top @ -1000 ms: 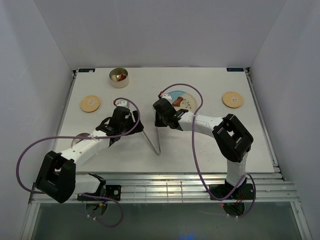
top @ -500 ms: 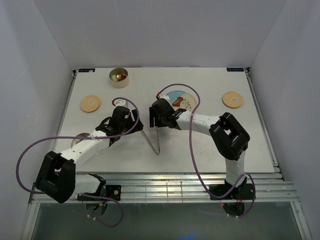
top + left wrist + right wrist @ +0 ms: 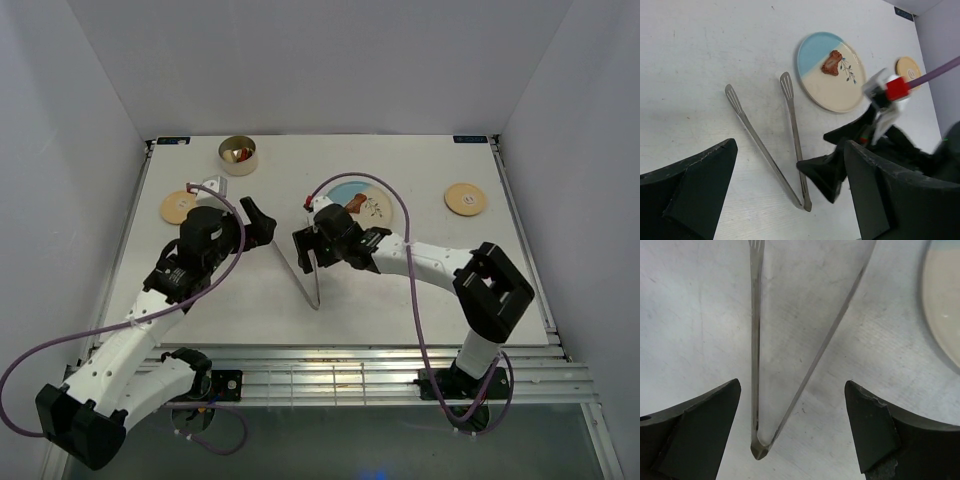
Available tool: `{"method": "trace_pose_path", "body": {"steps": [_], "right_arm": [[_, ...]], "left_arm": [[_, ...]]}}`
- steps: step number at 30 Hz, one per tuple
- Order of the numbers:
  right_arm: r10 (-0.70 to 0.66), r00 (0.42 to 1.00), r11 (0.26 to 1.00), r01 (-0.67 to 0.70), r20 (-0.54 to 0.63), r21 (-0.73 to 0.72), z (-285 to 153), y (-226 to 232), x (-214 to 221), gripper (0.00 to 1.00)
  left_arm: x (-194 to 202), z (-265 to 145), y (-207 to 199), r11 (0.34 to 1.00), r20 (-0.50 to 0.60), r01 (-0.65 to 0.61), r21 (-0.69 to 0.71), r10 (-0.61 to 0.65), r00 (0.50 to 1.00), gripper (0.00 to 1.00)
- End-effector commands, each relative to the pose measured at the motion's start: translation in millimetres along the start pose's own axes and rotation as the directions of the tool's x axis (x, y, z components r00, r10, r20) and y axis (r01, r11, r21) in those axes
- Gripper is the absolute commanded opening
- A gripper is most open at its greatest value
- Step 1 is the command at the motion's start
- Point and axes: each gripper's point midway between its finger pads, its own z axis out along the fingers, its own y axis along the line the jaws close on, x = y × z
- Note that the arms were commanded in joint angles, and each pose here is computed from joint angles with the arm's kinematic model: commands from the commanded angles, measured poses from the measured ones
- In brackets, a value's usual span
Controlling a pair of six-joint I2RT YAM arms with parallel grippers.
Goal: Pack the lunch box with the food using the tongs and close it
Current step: Pick up the clamp at the center of the board.
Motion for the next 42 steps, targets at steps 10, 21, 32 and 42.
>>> {"method": "trace_pose_path", "body": {"steps": [10, 21, 32, 42], "right_arm": [[-0.106, 0.989, 0.992, 0.112, -0.102, 0.058, 43, 14, 45, 0.9], [-0.107, 0.993, 0.988, 0.111, -0.041, 0.105, 59, 13, 43, 0.93], [-0.08, 0.996, 0.983, 0.087, -0.051, 0.159, 74, 20, 48, 1.0], [-0.049, 0.995, 0.976, 0.066, -0.083, 0.209, 79, 17, 61, 0.91]], "left_arm": [[15, -31, 4, 0.994, 0.065, 0.044, 0.103, -0.051, 0.997, 0.98], [17, -28, 14, 0.994, 0.125, 0.064, 0.091, -0.075, 0.989, 0.98], [20, -24, 23, 0.996, 0.151, 0.064, 0.067, -0.073, 0.986, 0.98], [18, -28, 21, 0.995, 0.161, 0.058, 0.083, -0.071, 0.984, 0.98]]}}
